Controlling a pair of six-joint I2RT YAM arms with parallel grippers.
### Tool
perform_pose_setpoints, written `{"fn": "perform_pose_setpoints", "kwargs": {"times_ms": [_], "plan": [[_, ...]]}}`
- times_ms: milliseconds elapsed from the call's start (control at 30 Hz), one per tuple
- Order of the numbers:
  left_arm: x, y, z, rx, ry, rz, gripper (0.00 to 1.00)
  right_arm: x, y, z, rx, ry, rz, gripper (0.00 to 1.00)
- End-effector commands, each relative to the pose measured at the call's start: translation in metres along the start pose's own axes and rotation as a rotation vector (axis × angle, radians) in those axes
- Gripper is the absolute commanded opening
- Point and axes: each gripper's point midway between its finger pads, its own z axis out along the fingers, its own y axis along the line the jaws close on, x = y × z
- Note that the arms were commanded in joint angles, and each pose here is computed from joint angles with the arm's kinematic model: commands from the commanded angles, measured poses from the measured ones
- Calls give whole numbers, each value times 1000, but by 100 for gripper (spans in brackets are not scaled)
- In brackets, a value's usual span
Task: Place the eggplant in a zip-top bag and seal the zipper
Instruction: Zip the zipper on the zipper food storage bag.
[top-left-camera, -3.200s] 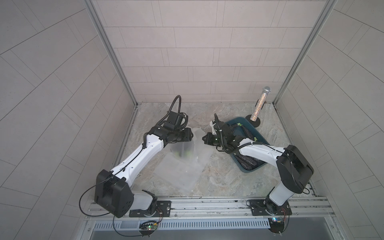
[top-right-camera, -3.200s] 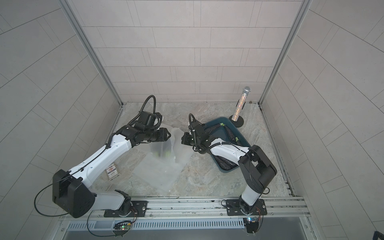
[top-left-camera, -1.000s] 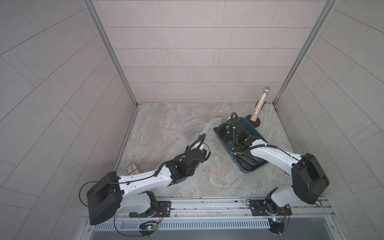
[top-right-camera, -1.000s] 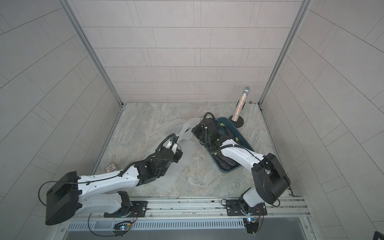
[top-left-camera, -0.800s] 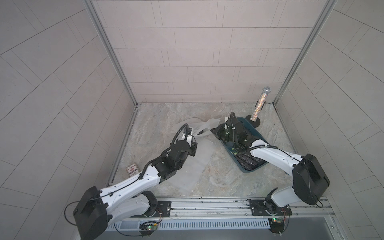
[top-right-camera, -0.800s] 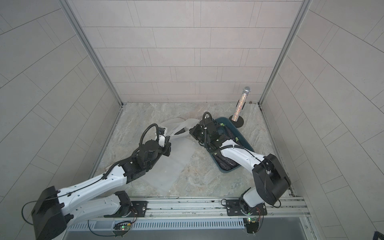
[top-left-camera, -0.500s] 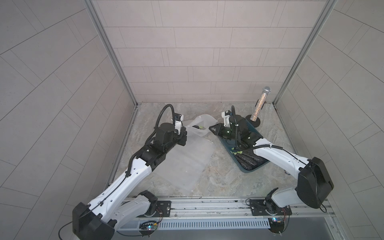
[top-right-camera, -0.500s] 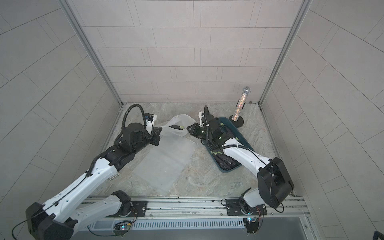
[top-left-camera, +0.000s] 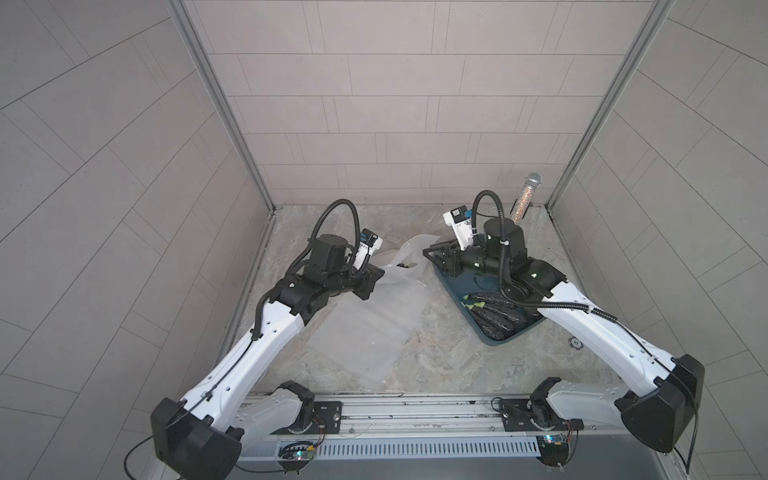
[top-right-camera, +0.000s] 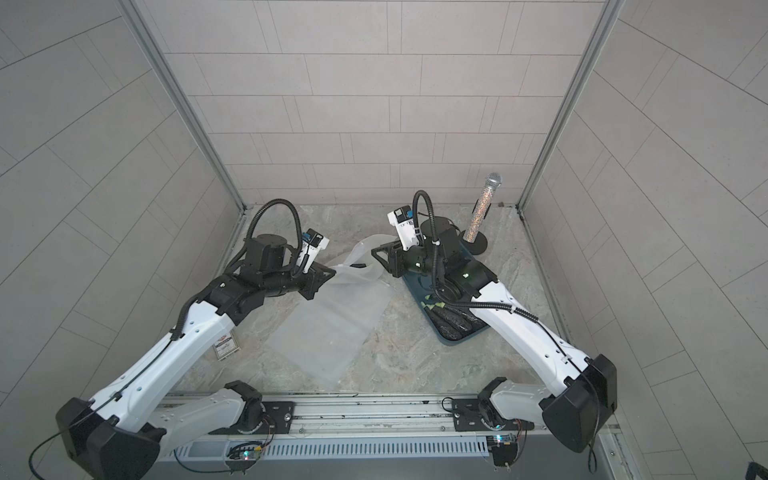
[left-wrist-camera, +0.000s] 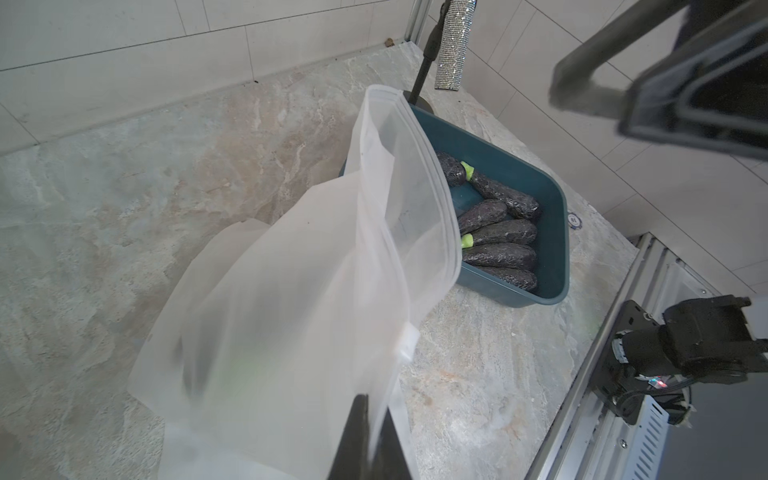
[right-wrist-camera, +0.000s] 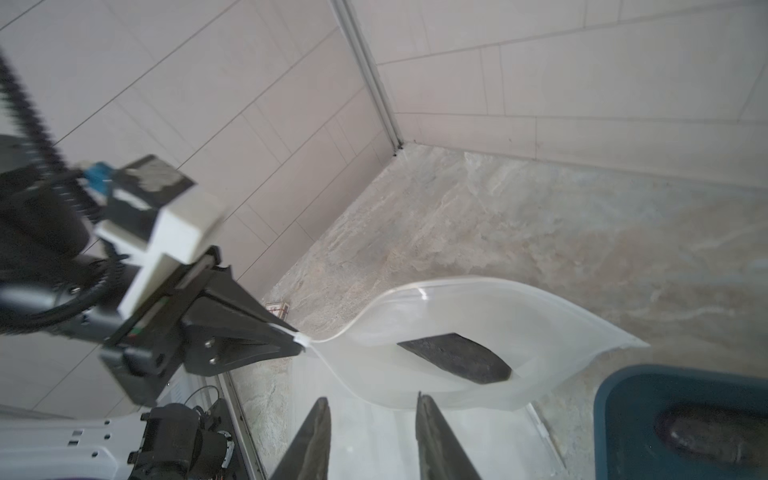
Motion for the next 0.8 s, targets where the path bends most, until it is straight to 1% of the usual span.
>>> {"fn": "perform_pose_setpoints", "kwargs": {"times_ms": [0, 67, 167, 267, 367, 567, 767], "plan": [[-8, -17, -6, 98, 5, 59, 0, 5, 32, 1, -96, 13, -298, 37], [-8, -21, -5, 125, 21, 63, 0, 10, 47, 7, -152, 15, -395, 38], [-5, -23, -4, 144, 34, 71, 0, 18, 60, 18, -218, 46, -500, 38], [-2, -26, -7, 156, 43, 87, 0, 26, 62, 27, -252, 75, -573, 38], [0, -27, -8, 160, 46, 102, 0, 28, 61, 33, -262, 69, -633, 38], [-2, -29, -10, 163, 37, 111, 0, 38, 64, 44, -328, 104, -694, 38], [-3, -30, -15, 157, 23, 123, 0, 42, 62, 56, -343, 131, -718, 37]]}}
